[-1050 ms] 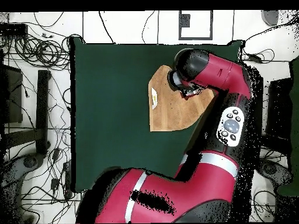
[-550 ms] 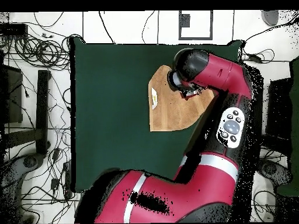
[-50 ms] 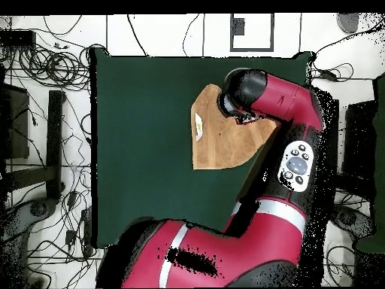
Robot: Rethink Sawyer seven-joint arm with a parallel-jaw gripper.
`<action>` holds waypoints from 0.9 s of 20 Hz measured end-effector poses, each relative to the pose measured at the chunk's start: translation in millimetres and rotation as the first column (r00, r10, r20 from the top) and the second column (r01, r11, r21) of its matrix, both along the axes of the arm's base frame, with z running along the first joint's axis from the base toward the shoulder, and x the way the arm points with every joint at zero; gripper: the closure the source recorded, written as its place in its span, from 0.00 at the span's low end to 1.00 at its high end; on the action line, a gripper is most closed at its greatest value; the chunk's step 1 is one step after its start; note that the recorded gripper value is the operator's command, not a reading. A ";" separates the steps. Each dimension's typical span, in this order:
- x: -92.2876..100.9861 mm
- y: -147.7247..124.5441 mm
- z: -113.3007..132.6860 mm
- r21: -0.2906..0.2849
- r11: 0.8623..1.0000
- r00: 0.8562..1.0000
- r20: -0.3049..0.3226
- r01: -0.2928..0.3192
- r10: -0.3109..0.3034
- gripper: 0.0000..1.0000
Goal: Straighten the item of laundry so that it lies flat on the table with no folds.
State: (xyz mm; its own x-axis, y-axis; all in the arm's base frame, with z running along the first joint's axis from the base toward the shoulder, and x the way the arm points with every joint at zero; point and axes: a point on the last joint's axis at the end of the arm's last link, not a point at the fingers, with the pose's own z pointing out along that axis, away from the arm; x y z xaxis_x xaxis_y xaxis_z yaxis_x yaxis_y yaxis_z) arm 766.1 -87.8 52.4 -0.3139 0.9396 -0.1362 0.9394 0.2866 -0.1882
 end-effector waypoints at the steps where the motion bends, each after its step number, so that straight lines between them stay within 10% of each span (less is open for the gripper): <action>1: -0.4 -0.5 -2.5 -0.004 1.000 1.000 0.002 -0.003 0.003 0.00; 18: -67.6 8.8 -62.9 0.008 1.000 0.993 -0.118 0.017 -0.016 0.00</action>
State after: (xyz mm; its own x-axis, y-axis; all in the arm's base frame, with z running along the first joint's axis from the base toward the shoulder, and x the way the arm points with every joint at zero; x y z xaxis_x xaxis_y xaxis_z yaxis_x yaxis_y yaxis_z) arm 698.5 -79.1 -10.5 -0.3115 0.9459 -0.0906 0.9154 0.2731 -0.2958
